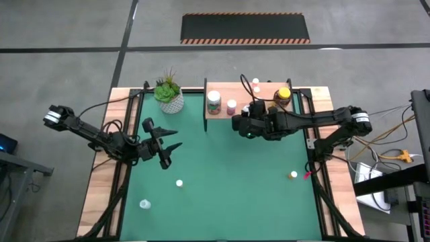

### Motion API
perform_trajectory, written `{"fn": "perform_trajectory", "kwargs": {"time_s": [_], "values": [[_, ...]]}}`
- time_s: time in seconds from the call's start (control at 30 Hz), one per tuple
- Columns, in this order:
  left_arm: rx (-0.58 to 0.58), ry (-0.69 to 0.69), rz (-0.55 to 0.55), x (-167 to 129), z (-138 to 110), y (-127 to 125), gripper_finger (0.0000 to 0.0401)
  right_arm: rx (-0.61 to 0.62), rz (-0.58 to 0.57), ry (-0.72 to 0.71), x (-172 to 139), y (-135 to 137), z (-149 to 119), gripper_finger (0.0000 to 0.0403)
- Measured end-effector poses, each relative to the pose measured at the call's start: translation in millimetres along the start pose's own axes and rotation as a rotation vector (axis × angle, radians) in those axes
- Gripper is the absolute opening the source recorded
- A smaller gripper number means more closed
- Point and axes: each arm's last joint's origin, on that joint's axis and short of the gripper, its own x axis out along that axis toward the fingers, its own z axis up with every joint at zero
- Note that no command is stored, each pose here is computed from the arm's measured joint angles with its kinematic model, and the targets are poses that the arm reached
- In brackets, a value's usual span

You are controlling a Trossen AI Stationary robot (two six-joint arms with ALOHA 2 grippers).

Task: Pick and place medicine bottles onto shelf by color
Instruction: Put the right transparent medicine bottles on the shelf

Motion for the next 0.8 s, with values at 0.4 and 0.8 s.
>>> {"fn": "perform_trajectory", "kwargs": {"time_s": [0.4, 0.8], "values": [[0.0, 0.001, -0.001, 0.1, -0.1, -0.2, 0.0185, -0.044, -0.048, 0.006, 20.8, 4.5, -4.0, 0.0139], [0.0, 0.0, -0.001, 0.0, 0.0, -0.2, 0.0185, -0.073, -0.101, 0.029, 27.5, -0.9, -4.2, 0.0156]]}}
